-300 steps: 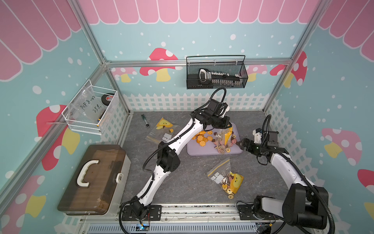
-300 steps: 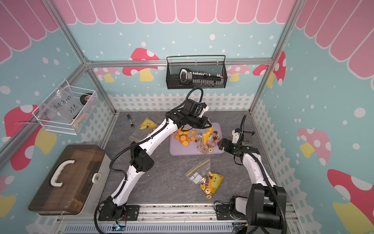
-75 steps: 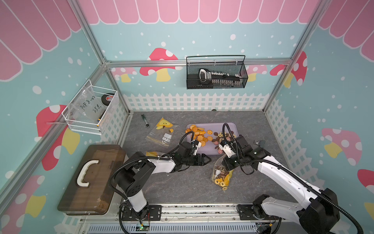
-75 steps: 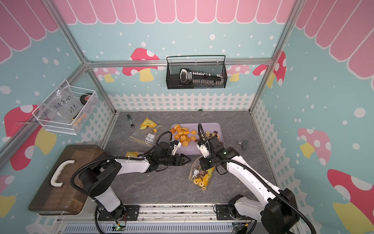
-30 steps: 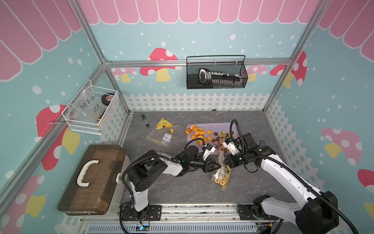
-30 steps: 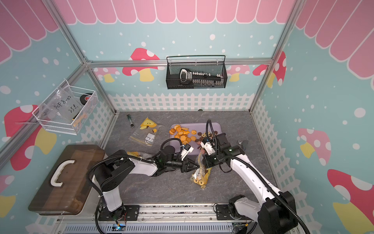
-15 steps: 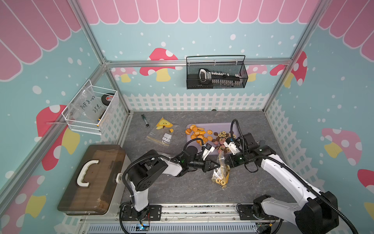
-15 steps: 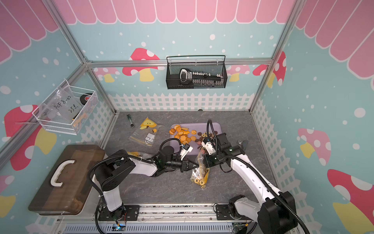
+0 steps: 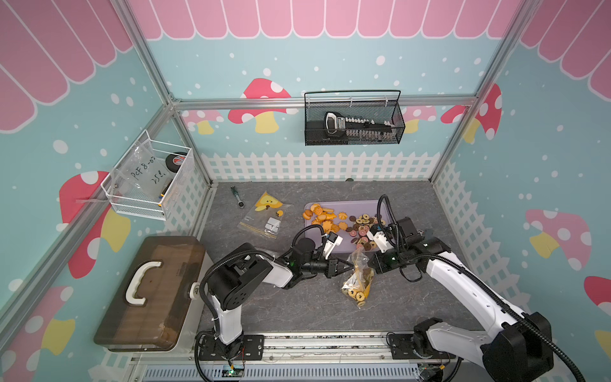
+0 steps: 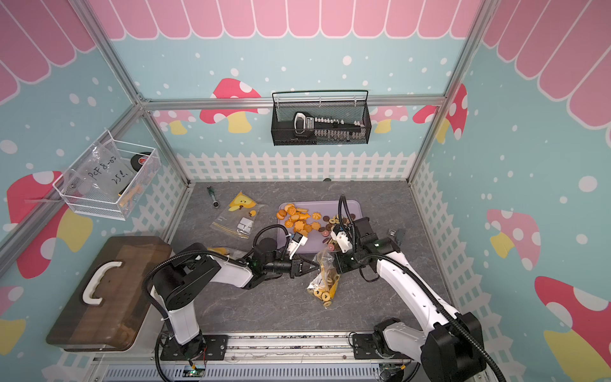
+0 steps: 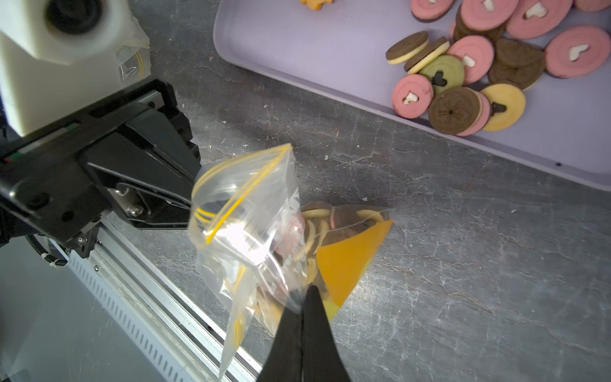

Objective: Pour cookies out of the ziploc bag
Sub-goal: Open the ziploc bag at the center of the board.

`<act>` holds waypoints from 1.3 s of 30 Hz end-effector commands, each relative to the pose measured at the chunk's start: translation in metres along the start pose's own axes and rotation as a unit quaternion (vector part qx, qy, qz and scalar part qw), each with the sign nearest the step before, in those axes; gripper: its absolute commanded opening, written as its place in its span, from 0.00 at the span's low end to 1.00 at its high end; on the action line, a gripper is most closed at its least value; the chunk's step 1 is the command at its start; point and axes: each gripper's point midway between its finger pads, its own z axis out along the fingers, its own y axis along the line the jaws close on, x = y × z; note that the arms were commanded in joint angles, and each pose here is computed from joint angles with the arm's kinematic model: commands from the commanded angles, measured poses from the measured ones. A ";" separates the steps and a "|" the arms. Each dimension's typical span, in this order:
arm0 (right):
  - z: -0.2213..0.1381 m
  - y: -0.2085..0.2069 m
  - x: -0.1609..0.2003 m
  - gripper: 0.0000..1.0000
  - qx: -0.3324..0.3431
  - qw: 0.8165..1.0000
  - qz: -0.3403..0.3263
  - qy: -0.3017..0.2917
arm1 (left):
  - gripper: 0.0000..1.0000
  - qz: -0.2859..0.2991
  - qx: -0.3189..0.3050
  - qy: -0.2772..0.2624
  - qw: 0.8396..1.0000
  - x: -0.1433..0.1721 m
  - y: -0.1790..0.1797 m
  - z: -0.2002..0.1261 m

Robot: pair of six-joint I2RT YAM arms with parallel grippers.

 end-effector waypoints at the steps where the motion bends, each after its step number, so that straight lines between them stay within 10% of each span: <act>1: -0.007 -0.011 0.002 0.00 0.033 0.999 0.007 0.003 | 0.00 -0.014 -0.012 -0.019 1.000 -0.005 0.008 -0.009; 18: -0.024 -0.014 -0.010 0.00 0.054 0.998 0.018 -0.019 | 0.00 -0.021 0.057 -0.030 0.998 -0.021 -0.015 -0.006; 26: -0.054 -0.009 -0.021 0.60 0.064 0.996 0.047 -0.041 | 0.00 -0.015 0.068 -0.023 0.997 -0.023 -0.029 0.000; 39: -0.028 0.007 -0.035 0.53 -0.009 0.994 0.107 -0.024 | 0.00 0.006 0.057 -0.015 0.998 -0.022 -0.035 -0.002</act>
